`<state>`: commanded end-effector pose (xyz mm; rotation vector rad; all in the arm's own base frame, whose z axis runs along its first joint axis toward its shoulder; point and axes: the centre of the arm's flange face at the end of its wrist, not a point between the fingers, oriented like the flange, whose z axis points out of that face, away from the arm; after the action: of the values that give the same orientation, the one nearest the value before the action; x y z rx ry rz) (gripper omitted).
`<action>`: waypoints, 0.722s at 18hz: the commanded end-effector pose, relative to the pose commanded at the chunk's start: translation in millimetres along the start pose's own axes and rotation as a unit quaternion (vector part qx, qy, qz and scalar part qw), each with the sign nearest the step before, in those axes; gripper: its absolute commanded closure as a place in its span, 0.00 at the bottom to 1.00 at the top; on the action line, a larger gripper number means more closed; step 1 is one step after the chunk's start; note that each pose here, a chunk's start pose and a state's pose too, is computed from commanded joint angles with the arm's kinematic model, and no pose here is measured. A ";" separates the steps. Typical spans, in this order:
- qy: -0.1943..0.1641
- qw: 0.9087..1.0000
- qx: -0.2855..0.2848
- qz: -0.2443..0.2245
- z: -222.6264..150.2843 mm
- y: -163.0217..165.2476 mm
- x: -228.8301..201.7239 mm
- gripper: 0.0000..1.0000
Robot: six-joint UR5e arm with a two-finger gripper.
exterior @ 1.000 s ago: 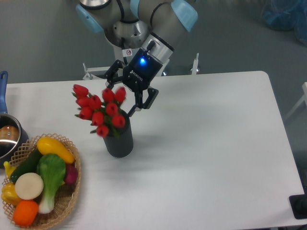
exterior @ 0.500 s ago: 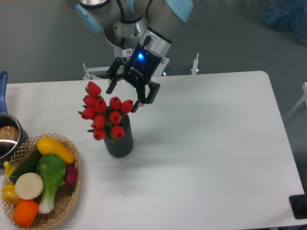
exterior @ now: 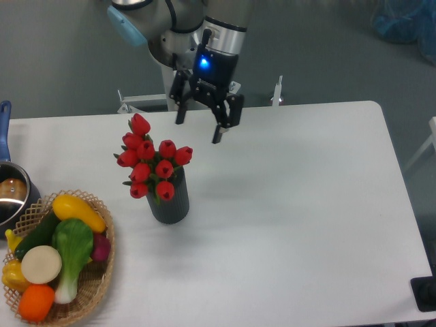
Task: Insert the flowers into the vase
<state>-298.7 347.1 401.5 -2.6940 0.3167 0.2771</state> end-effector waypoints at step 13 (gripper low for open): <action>0.019 0.988 -0.153 -0.002 86.0 27.8 -90.1 0.00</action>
<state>-404.5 374.6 335.5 -3.0049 0.2999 0.2948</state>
